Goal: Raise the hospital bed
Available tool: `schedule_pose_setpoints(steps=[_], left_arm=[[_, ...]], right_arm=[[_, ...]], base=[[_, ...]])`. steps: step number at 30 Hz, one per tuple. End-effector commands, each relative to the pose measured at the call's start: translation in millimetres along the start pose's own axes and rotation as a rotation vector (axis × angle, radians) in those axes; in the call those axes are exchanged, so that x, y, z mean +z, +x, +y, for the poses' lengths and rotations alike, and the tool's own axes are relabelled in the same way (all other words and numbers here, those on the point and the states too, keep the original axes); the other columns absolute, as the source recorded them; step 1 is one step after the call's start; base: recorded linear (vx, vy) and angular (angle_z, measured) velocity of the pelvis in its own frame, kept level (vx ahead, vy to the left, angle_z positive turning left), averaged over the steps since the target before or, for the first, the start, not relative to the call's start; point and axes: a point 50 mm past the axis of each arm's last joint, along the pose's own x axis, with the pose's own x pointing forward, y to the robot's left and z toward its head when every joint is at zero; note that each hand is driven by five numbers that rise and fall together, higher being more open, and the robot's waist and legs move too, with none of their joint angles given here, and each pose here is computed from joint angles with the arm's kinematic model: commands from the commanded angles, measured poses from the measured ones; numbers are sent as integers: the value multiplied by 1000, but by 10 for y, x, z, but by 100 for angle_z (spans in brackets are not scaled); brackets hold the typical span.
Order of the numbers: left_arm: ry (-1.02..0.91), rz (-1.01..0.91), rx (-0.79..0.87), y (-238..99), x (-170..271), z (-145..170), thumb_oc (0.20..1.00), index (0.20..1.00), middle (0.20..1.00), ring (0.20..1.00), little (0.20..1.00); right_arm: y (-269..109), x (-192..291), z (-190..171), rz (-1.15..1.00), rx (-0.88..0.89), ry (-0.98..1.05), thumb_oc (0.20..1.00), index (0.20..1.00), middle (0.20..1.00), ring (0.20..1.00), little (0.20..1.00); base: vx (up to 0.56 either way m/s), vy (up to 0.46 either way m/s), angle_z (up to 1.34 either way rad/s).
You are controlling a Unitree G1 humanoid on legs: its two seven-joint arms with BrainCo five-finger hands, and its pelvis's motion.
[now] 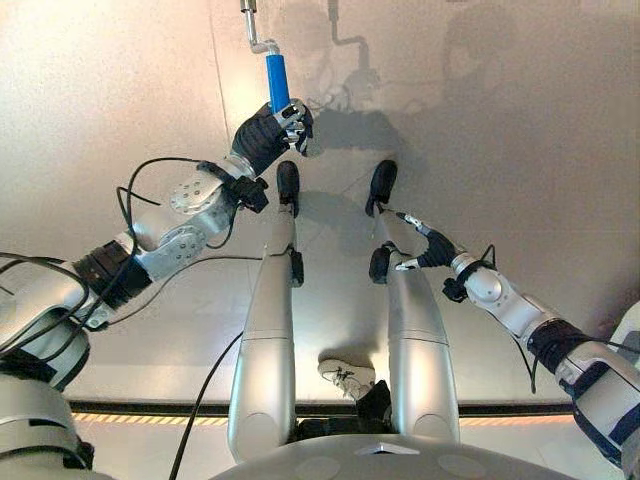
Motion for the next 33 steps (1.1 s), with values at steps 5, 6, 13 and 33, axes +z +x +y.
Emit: schedule_pose_setpoints(steps=[5,6,13,33], left_arm=[[15,-219,-433,339,234,-1164,200,200,200,200,200],[14,-217,-421,373,220,-1172,200,200,200,200,200],[25,-182,-279,617,67,-1111,200,200,200,200,200],[127,-83,246,822,-67,-194,200,200,200,200,200]], right_arm=[[54,127,6,-47,20,-19,1000,1000,1000,1000,1000],[61,132,2,-48,17,-20,1000,1000,1000,1000,1000],[107,198,-27,-70,8,-26,1000,1000,1000,1000,1000],[160,416,79,-162,47,-39,1000,1000,1000,1000,1000]], base=[[0,1,-2],[-2,8,-3],[0,0,0],[3,-2,-5]])
